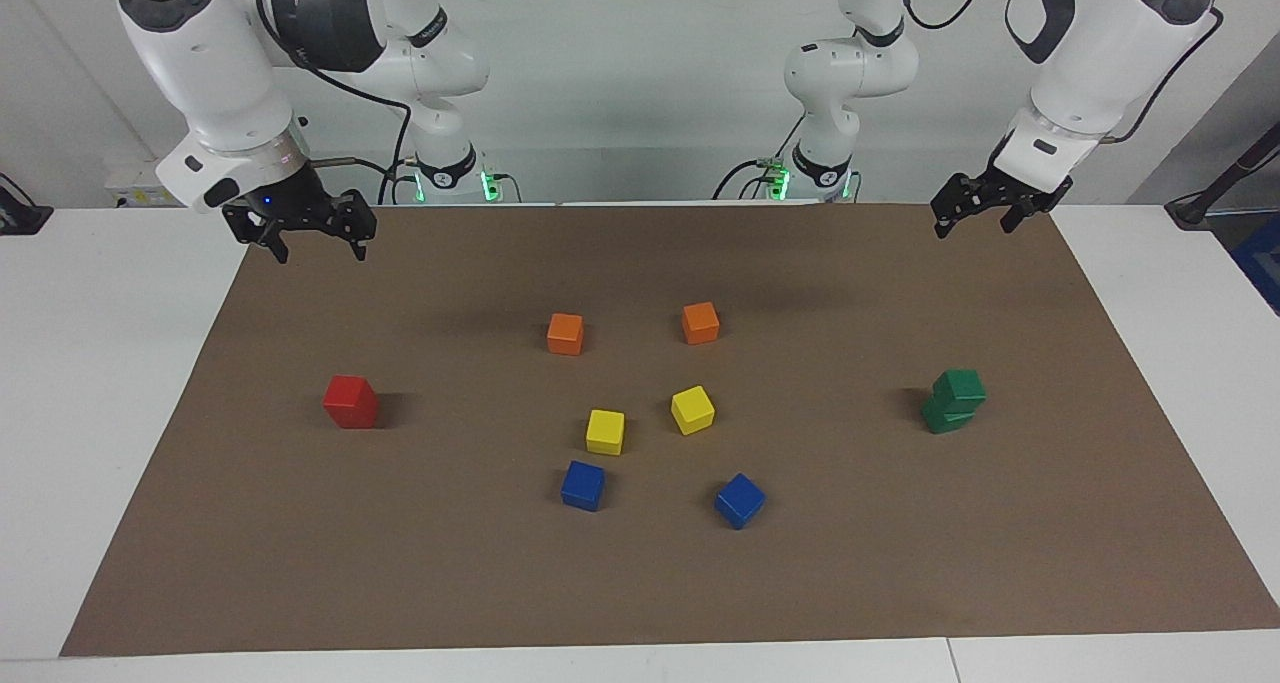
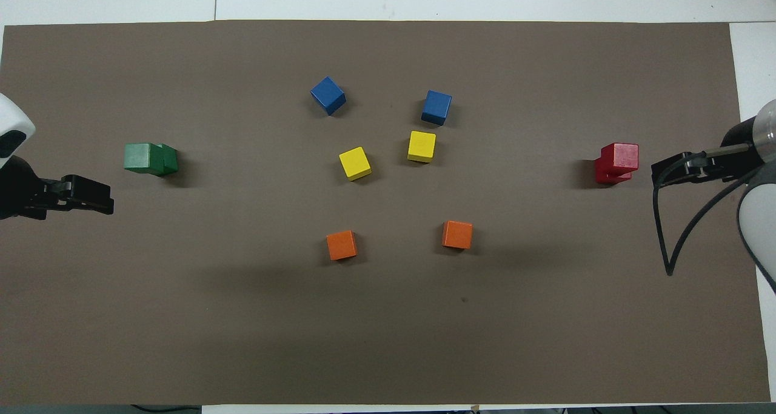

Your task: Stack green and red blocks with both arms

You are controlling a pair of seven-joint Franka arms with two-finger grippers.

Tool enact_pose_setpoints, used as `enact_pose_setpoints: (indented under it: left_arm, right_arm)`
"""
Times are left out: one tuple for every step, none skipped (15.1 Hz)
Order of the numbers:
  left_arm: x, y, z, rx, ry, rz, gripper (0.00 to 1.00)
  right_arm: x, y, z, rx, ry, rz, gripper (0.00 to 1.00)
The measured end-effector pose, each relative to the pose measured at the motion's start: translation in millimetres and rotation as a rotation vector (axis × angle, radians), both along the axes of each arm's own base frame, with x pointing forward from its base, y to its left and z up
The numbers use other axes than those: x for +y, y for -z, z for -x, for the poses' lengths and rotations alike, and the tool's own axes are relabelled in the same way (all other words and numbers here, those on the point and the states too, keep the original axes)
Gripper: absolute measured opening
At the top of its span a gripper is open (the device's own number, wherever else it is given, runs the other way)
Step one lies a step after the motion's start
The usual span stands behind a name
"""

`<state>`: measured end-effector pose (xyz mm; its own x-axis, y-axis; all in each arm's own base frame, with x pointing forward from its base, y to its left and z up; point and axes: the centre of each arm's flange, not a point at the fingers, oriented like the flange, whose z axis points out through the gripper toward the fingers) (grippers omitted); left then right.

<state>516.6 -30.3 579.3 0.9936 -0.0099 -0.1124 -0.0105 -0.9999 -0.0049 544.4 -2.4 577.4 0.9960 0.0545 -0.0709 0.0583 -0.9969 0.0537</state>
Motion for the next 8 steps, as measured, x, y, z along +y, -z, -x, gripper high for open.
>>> enact_pose_setpoints:
  left_arm:
    - [-4.1,0.3,0.3,0.001,0.008,0.000,1.00]
    - [-7.1,-1.0,0.4,-0.002,0.014,0.001,1.00]
    - [-8.5,-3.2,0.5,-0.005,0.016,0.001,1.00]
    - [-8.6,-5.0,0.8,-0.008,0.016,0.001,1.00]
    - [-8.4,-6.4,1.1,-0.010,0.016,0.001,1.00]
    - [-8.2,-7.4,1.2,-0.012,0.016,0.001,1.00]
    - [-8.2,-8.1,1.1,-0.014,0.016,0.001,1.00]
    - [-8.2,-8.5,0.9,-0.017,0.016,0.001,1.00]
  right_arm:
    - [0.0,0.0,0.0,0.000,0.000,0.000,1.00]
    - [0.1,0.1,0.1,0.001,0.000,0.000,1.00]
    - [0.2,0.1,0.2,0.001,0.000,0.000,1.00]
    - [0.2,0.1,0.2,0.002,0.000,0.000,1.00]
    - [0.1,0.1,0.2,0.002,0.000,0.000,1.00]
    - [-0.1,0.1,0.2,0.002,0.000,0.000,1.00]
    - [-0.3,0.1,0.2,0.002,0.001,0.000,1.00]
    - [-0.5,0.1,0.2,0.002,0.001,0.000,1.00]
